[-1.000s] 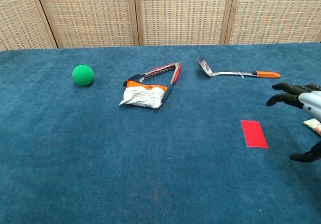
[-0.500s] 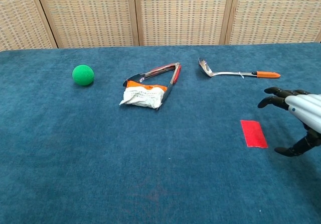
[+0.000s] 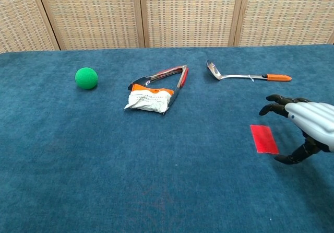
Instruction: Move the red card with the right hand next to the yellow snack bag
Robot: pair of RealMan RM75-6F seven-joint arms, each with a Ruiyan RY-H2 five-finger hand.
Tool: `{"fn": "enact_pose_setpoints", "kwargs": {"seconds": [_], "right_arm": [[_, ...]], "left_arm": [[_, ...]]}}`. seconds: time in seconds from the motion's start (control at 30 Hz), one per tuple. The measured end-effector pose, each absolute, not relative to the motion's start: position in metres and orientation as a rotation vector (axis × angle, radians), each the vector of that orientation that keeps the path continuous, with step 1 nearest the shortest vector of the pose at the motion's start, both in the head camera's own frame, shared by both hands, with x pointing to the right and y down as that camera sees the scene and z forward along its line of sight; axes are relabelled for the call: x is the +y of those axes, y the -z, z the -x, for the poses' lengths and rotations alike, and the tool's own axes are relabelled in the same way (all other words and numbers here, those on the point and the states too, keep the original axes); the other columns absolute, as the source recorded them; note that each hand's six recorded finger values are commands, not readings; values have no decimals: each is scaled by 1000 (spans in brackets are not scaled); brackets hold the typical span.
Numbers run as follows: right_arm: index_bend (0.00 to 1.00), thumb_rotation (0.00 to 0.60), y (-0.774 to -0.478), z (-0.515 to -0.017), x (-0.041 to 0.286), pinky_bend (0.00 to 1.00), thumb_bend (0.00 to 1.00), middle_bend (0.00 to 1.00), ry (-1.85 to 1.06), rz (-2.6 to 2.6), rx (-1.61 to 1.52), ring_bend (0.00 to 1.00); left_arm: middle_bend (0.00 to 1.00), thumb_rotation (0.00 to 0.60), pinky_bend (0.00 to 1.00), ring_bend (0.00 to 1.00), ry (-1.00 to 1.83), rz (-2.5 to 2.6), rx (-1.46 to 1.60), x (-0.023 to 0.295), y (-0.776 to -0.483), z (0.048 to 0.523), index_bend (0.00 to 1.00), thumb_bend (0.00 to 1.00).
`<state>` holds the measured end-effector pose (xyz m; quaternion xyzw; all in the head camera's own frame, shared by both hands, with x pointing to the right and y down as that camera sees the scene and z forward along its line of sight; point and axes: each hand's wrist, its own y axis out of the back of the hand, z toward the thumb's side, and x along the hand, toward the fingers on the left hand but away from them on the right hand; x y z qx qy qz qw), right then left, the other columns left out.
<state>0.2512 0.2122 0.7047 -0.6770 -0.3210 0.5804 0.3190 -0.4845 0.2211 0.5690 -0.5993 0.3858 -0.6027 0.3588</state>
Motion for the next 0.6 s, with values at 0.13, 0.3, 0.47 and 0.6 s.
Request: {"fn": "enact_pose_setpoints", "kwargs": {"seconds": [0.13,0.3,0.47,0.6], "right_arm": [[178,600,-708,-250,210,0,247,0,-1533,1782,-845,0],[178,600,-711,-250,208,0,255,0,-1540,1782,-847,0],[178,600,-716,-251,206,0,258,0,-1549,1779,-844,0],[178,600,-719,-255,204,0,260,0,-1562,1778,-850,0]], "left_arm": [[0,600,0,0,1557,1545,999,221,-569,486,0,215],[0,600,0,0,1562,1548,997,220,-571,486,0,215],[0,600,0,0,1566,1554,987,221,-573,485,0,216],[0,600,0,0,1570,1554,987,221,-574,486,0,216]]}}
